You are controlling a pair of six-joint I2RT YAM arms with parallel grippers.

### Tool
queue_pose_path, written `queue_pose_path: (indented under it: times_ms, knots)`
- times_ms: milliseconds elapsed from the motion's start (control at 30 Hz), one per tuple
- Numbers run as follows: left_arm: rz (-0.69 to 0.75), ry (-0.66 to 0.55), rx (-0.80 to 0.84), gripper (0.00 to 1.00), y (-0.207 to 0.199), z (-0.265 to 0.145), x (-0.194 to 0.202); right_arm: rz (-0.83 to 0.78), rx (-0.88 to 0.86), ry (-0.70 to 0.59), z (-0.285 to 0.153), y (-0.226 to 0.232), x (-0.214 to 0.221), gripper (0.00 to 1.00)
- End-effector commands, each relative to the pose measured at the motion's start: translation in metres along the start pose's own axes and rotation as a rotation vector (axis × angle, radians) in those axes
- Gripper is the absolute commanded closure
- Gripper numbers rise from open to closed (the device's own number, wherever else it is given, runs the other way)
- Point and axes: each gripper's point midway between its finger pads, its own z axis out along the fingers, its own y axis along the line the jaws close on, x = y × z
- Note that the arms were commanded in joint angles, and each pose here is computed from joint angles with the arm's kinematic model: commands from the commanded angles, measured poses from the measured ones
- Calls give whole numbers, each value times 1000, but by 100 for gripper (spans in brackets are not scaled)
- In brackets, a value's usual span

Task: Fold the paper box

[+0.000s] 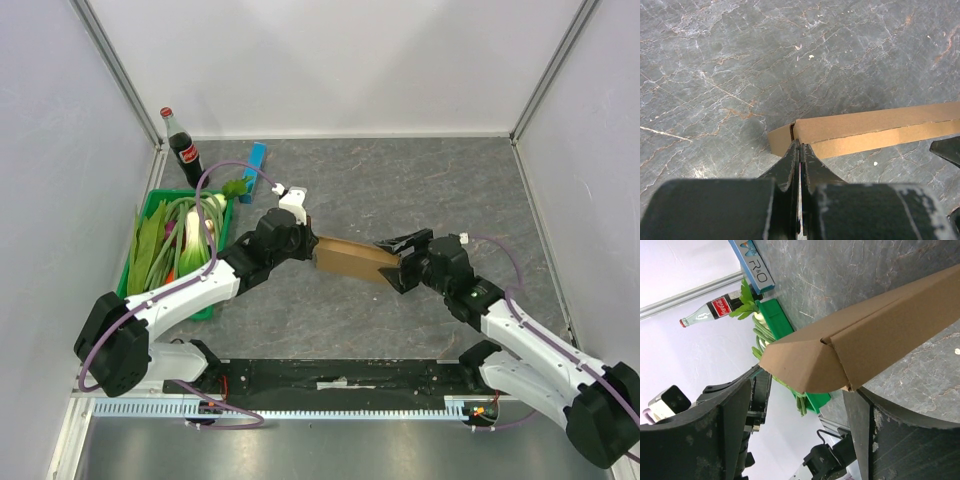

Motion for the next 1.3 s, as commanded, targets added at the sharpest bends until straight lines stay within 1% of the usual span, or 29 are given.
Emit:
queue_pose_path:
  times_ms: [0, 267, 467, 500, 600, 700, 733, 800, 833, 900, 933, 1000, 1033, 1067, 1100, 1167, 1200, 1233, 1267]
  knots:
    - [0, 135, -21, 98, 4, -3, 39, 35, -81, -75, 3, 31, -9, 22]
    - [2, 131, -23, 98, 5, -6, 41, 69, -34, -70, 14, 9, -9, 27]
    - [3, 117, -6, 97, 4, -11, 41, 72, -26, -89, 17, -1, -13, 39]
    - [2, 119, -5, 96, 5, -12, 42, 75, -21, -85, 18, -4, -13, 42]
    - [-2, 108, 3, 93, 4, -15, 40, 83, -11, -87, 20, -14, -14, 46]
    - [-2, 102, 16, 85, 2, -18, 40, 85, 2, -95, 21, -22, -16, 49]
    - [-1, 103, 26, 79, 1, -19, 40, 87, 3, -100, 21, -23, -17, 50]
    - [4, 88, 47, 72, -2, -24, 36, 91, 12, -110, 23, -28, -19, 52]
    - [5, 90, 66, 64, -5, -27, 36, 92, 11, -112, 23, -29, -19, 53]
    - [9, 78, 100, 58, -10, -36, 32, 92, 18, -110, 26, -31, -19, 55]
    - [8, 74, 124, 45, -14, -41, 30, 91, 18, -108, 27, -32, -19, 55]
    - [-20, 61, 164, 34, -20, -51, 25, 90, 27, -110, 28, -35, -19, 57]
    - [-34, 72, 198, 22, -26, -54, 24, 90, 28, -113, 29, -36, -20, 57]
    - [-68, 73, 204, 18, -26, -56, 21, 93, 29, -115, 29, -37, -20, 58]
    - [-87, 70, 221, 16, -29, -58, 16, 97, 33, -112, 30, -39, -20, 59]
    - [-153, 61, 263, 15, -34, -62, 5, 96, 32, -115, 31, -40, -21, 60]
    - [-177, 59, 282, 11, -36, -63, 1, 98, 37, -114, 32, -42, -21, 60]
    - [-200, 60, 325, 11, -41, -64, -5, 96, 36, -114, 32, -42, -21, 61]
    - [-258, 45, 325, 10, -37, -63, -15, 95, 35, -111, 32, -42, -20, 62]
